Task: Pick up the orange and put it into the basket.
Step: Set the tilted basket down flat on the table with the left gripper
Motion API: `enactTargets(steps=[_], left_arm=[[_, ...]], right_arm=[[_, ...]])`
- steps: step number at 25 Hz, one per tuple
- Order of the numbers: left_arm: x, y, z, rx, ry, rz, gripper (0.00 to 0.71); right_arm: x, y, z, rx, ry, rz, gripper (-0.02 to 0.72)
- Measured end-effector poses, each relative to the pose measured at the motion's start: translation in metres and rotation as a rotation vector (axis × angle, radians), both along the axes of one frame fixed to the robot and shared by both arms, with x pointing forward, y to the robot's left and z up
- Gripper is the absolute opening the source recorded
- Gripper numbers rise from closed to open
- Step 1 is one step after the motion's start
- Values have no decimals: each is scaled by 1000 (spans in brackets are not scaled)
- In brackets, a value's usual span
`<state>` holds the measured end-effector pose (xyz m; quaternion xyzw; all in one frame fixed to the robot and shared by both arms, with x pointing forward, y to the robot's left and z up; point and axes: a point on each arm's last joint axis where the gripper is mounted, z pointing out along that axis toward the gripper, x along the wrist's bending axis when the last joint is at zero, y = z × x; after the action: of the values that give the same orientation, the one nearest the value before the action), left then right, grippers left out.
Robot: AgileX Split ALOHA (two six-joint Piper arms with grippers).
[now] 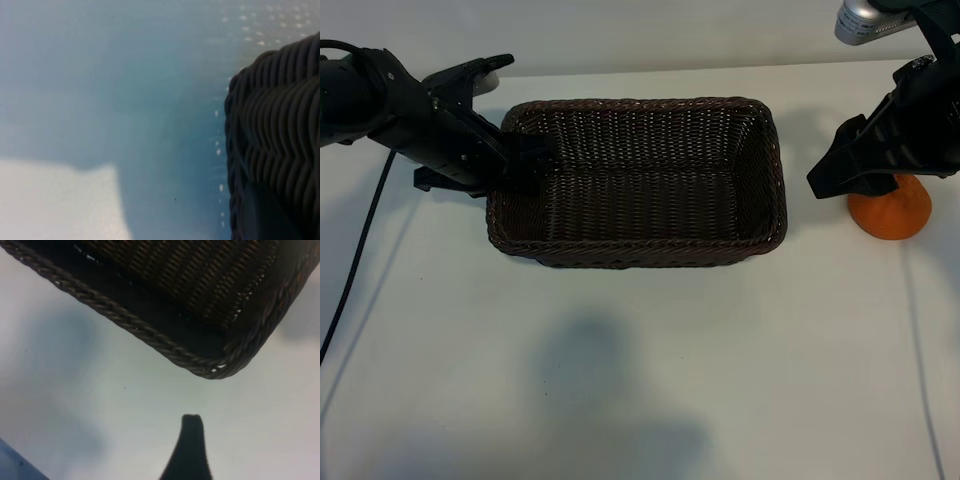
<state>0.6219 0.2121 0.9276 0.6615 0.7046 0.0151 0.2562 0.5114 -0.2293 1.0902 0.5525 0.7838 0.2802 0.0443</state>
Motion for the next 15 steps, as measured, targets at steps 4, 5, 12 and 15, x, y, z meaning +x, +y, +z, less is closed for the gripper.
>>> enactTargets(steps=[4,5,12,15], left_arm=[[1,0,-10,-1,25,4,139],[1,-1,-10,-4,25,6,139],[1,-1,-11,-2,22,-4,139],[2,-2,-11,-18,24,6,139]], right_arm=[[0,0,0,0,0,0,595],[0,0,0,0,0,0,595],[0,0,0,0,0,0,595],[0,0,0,0,0,0,595]])
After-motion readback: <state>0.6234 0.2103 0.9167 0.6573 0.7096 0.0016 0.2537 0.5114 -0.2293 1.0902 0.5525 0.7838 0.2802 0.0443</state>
